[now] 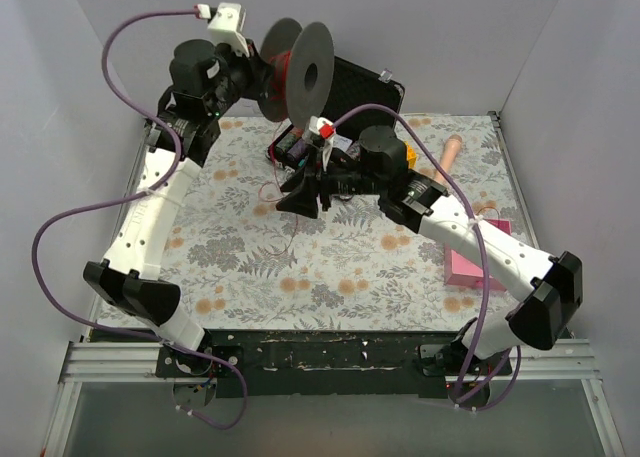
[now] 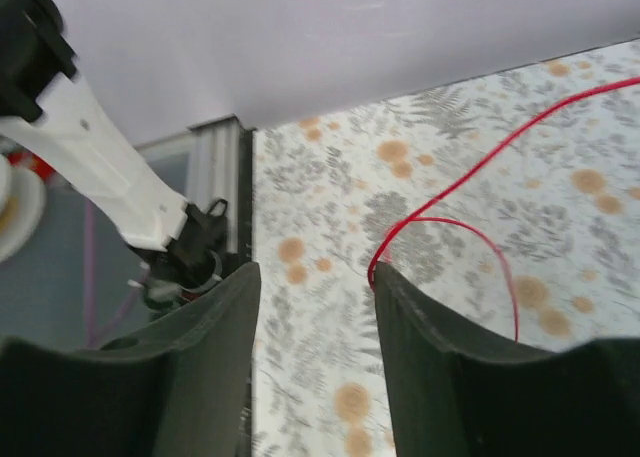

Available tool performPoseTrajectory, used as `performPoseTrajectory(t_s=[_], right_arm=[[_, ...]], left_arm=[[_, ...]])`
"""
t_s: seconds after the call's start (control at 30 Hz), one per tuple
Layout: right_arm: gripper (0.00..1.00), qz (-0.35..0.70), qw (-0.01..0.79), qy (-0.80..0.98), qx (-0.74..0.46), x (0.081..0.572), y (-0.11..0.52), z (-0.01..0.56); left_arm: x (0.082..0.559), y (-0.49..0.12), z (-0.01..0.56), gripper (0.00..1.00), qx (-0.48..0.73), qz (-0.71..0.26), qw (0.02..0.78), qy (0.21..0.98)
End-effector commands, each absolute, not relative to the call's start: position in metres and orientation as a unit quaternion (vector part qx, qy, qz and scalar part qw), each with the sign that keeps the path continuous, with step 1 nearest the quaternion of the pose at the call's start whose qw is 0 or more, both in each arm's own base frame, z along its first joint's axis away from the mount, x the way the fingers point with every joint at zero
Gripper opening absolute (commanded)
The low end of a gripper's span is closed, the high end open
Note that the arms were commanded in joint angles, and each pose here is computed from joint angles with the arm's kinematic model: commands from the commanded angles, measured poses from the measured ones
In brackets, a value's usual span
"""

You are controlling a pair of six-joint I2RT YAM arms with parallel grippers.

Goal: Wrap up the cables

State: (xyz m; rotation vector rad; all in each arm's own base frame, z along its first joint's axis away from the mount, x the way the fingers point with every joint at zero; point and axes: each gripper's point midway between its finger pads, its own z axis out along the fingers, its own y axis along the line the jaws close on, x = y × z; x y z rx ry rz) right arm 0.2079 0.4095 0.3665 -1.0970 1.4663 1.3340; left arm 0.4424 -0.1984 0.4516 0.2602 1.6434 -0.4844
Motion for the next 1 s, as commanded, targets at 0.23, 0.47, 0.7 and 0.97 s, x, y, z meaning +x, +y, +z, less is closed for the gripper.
performPoseTrajectory(t_s=[0.23, 0.47, 0.7, 0.97], right_arm=[[0.8, 0.336, 0.613, 0.508, -0.504, 0.244, 0.359, 0.339], [0.82, 0.342, 0.603, 0.523, -0.495, 0.266, 0.308, 0.295], [0.87, 0.413, 0.564, 0.579, -0.421, 0.271, 0.309, 0.276], [0.89, 0.512, 0.533, 0.556, -0.381, 0.242, 0.329, 0.274]], left_arm=[[0.353, -0.196, 0.631, 0.0, 0.146, -0.304, 0.749, 0.571], [0.334, -0.207, 0.65, 0.0, 0.168, -0.349, 0.744, 0.545], [0.334, -0.209, 0.66, 0.0, 0.172, -0.354, 0.75, 0.532], [0.33, -0.21, 0.661, 0.0, 0.175, -0.362, 0.746, 0.531]])
